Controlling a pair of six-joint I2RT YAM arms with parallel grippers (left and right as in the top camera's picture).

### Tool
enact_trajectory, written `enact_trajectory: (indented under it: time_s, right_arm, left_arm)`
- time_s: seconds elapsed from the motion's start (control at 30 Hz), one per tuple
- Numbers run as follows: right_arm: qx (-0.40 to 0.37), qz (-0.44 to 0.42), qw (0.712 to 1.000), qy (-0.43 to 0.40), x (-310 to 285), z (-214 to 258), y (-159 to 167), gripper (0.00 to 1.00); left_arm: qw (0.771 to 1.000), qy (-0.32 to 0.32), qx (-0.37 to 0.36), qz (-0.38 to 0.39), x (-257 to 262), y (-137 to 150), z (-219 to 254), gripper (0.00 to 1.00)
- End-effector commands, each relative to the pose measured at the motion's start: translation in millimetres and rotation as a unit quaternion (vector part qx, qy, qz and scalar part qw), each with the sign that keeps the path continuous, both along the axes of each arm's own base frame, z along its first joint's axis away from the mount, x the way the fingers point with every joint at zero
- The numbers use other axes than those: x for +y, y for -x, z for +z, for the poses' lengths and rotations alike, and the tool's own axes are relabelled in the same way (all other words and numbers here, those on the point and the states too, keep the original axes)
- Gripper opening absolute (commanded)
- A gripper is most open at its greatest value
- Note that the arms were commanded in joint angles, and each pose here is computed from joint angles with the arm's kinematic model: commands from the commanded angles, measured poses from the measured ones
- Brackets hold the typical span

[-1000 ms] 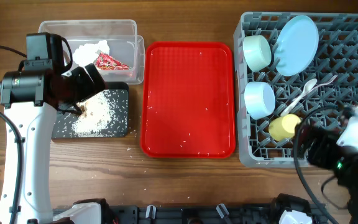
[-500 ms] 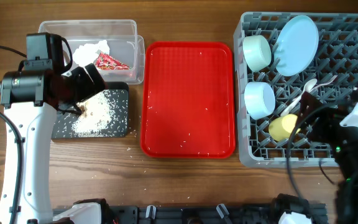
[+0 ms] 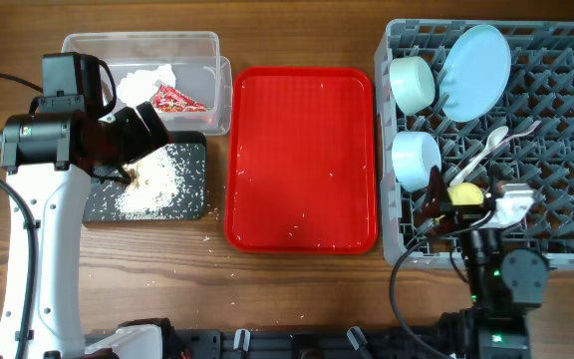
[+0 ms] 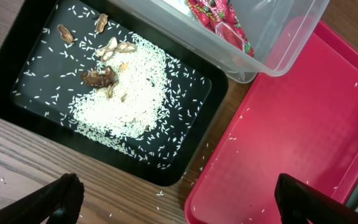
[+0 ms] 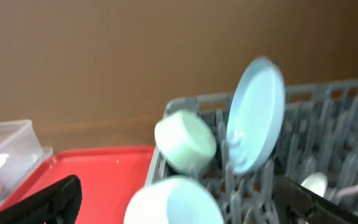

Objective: Sort waste into correct bins and load items into the dishwasher rack

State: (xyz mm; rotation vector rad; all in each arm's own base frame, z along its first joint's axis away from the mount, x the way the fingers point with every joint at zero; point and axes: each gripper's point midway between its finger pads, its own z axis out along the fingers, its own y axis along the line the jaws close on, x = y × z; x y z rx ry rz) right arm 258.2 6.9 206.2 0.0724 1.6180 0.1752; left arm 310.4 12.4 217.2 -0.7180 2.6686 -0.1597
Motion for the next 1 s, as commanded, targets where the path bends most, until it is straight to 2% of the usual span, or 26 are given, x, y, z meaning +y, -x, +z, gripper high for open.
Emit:
enact_trajectory:
  time_s: [0.0,0.23,0.5,0.97]
  right_arm:
    - [-0.003,-0.003,1.0,-0.018,3,-25,1,1.0]
    - [0.033,0.01,0.999,-0.013,10,-56,5,1.0]
    - [-0.025,0.011,1.0,-0.003,10,-30,12,1.0]
    - [-0.018,0.011,1.0,-0.003,10,-33,11,1.0]
  left_arm:
    - [1.0,0.002,-0.005,-0.003,0,-1,3,1.0]
    - [1.0,0.002,-0.005,-0.003,0,-1,3,1.0]
    - [1.0,0.002,-0.005,-0.003,0,-1,3,1.0]
    - [1.0,0.002,-0.005,-0.003,0,-1,3,1.0]
